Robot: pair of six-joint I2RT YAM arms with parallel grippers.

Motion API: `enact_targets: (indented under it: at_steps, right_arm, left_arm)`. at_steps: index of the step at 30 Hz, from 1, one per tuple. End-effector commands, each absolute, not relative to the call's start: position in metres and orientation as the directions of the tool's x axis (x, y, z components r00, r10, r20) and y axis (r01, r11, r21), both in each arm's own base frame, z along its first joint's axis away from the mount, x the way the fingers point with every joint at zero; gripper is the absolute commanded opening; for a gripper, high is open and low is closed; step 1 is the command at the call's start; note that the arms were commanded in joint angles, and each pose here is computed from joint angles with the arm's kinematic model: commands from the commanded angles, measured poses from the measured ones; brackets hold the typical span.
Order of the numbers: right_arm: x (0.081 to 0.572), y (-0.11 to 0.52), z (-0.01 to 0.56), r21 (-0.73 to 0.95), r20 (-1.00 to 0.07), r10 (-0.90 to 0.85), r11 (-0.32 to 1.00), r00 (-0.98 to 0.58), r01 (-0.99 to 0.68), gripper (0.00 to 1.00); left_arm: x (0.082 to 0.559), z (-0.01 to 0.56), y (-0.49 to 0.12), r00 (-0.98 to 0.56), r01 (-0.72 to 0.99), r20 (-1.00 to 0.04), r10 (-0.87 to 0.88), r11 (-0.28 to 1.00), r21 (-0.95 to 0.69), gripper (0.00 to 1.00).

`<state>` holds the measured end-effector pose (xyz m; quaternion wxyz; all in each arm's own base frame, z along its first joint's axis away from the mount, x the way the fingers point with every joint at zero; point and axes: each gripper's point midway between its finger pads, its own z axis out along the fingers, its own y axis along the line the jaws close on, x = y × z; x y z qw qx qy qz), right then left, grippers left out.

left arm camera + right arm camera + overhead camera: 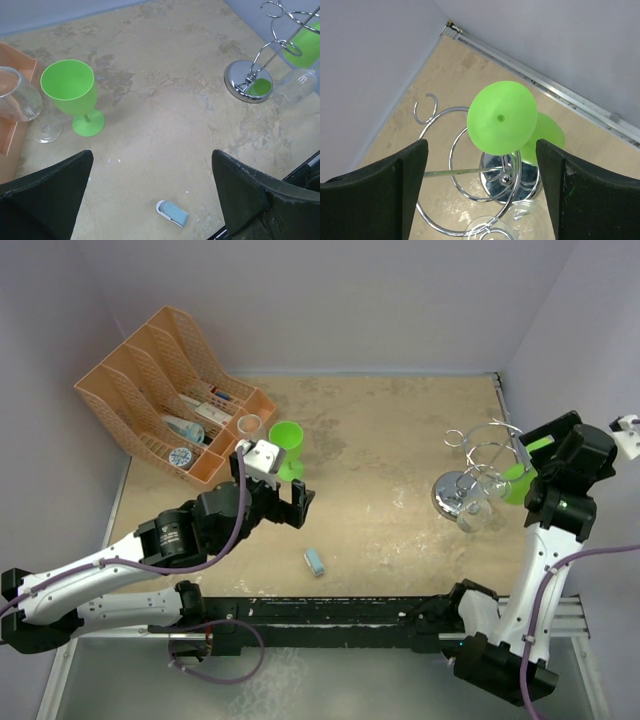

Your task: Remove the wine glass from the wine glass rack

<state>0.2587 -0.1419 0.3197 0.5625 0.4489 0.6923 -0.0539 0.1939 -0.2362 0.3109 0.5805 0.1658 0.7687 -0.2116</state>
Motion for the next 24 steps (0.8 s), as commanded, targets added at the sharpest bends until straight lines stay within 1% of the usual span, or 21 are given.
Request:
enact_targets:
  at_steps: [1, 5, 9, 11, 17, 21, 24]
  right_arm:
    - [0.260, -0.137, 0.327, 0.539, -0.782, 0.607, 0.545, 0.142, 0.642, 0.89]
    - [0.255, -0.138, 0.312, 0.561, -0.753, 0.637, 0.491, 0.164, 0.667, 0.84]
    - [0.243, -0.145, 0.304, 0.554, -0.740, 0.643, 0.414, 0.198, 0.723, 0.87]
    - [0.239, -0.149, 0.304, 0.557, -0.738, 0.637, 0.387, 0.224, 0.735, 0.90]
    - [0.244, -0.157, 0.296, 0.598, -0.704, 0.646, 0.317, 0.294, 0.736, 0.91]
    - [0.252, -0.159, 0.299, 0.633, -0.679, 0.657, 0.298, 0.327, 0.714, 0.86]
    - [0.256, -0.159, 0.297, 0.653, -0.661, 0.667, 0.286, 0.344, 0.701, 0.78]
  left_arm:
    - [0.193, 0.324, -0.233, -0.238, 0.502, -0.971, -0.022, 0.853, -0.142, 1.00]
    - [0.191, 0.324, -0.234, -0.236, 0.505, -0.971, -0.021, 0.851, -0.141, 1.00]
    - [0.191, 0.324, -0.232, -0.235, 0.502, -0.972, -0.022, 0.854, -0.140, 1.00]
    - [0.192, 0.324, -0.232, -0.234, 0.501, -0.972, -0.020, 0.854, -0.138, 1.00]
    - [0.192, 0.324, -0.232, -0.234, 0.497, -0.972, -0.021, 0.857, -0.137, 1.00]
    - [0.193, 0.324, -0.231, -0.234, 0.493, -0.972, -0.017, 0.860, -0.134, 1.00]
    - [0.193, 0.323, -0.231, -0.234, 0.493, -0.972, -0.016, 0.860, -0.133, 1.00]
